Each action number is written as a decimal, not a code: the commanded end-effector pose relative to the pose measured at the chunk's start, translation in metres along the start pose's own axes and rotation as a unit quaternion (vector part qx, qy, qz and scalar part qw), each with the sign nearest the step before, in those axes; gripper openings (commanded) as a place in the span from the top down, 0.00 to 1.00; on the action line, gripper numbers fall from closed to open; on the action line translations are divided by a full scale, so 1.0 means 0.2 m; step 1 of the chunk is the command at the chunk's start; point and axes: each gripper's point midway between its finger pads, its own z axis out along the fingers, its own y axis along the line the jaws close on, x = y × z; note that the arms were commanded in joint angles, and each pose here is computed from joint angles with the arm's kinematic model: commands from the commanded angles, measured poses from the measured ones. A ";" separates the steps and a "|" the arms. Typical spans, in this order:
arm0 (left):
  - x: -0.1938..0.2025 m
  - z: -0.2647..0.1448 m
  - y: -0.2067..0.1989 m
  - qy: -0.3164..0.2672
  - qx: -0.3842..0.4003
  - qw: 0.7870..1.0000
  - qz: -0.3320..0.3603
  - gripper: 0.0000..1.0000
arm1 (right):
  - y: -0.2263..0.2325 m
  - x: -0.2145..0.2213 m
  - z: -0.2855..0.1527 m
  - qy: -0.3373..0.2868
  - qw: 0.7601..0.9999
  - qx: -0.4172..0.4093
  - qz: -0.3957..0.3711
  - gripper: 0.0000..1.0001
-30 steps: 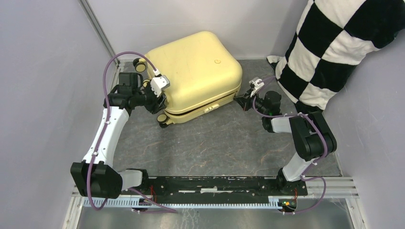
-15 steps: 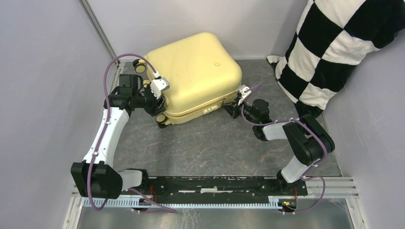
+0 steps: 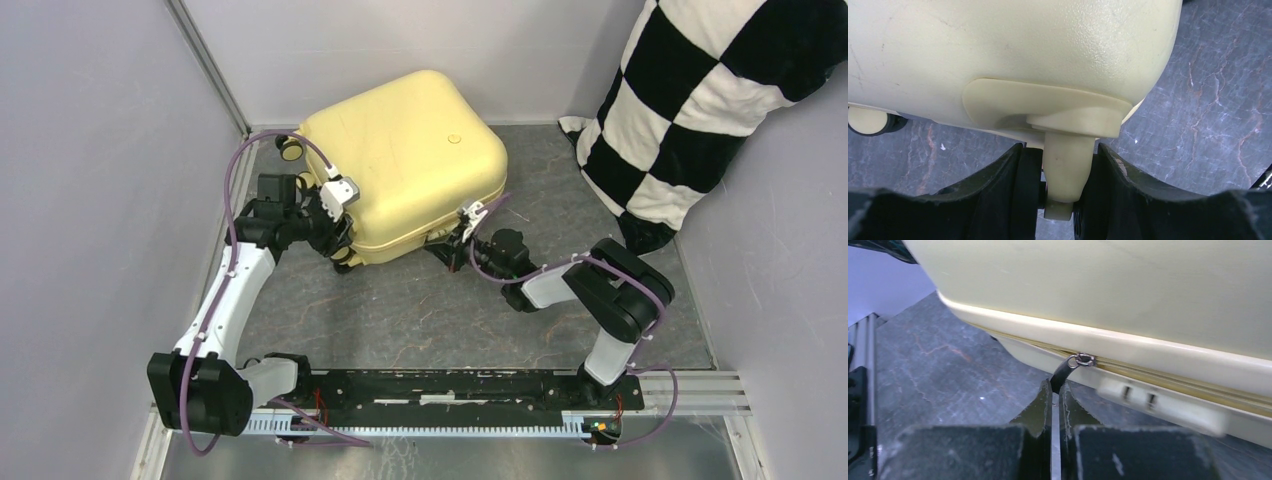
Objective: Pack the luggage
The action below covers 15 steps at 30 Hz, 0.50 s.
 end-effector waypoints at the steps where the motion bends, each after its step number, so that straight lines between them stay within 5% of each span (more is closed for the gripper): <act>1: -0.32 -0.06 0.07 -0.109 -0.043 0.993 0.008 0.98 | 0.45 0.01 0.08 0.002 0.989 -0.149 0.023 1.00; 15: -0.38 -0.03 -0.08 -0.114 0.006 0.993 -0.042 0.98 | 0.84 0.07 0.29 0.024 0.977 -0.209 0.029 0.96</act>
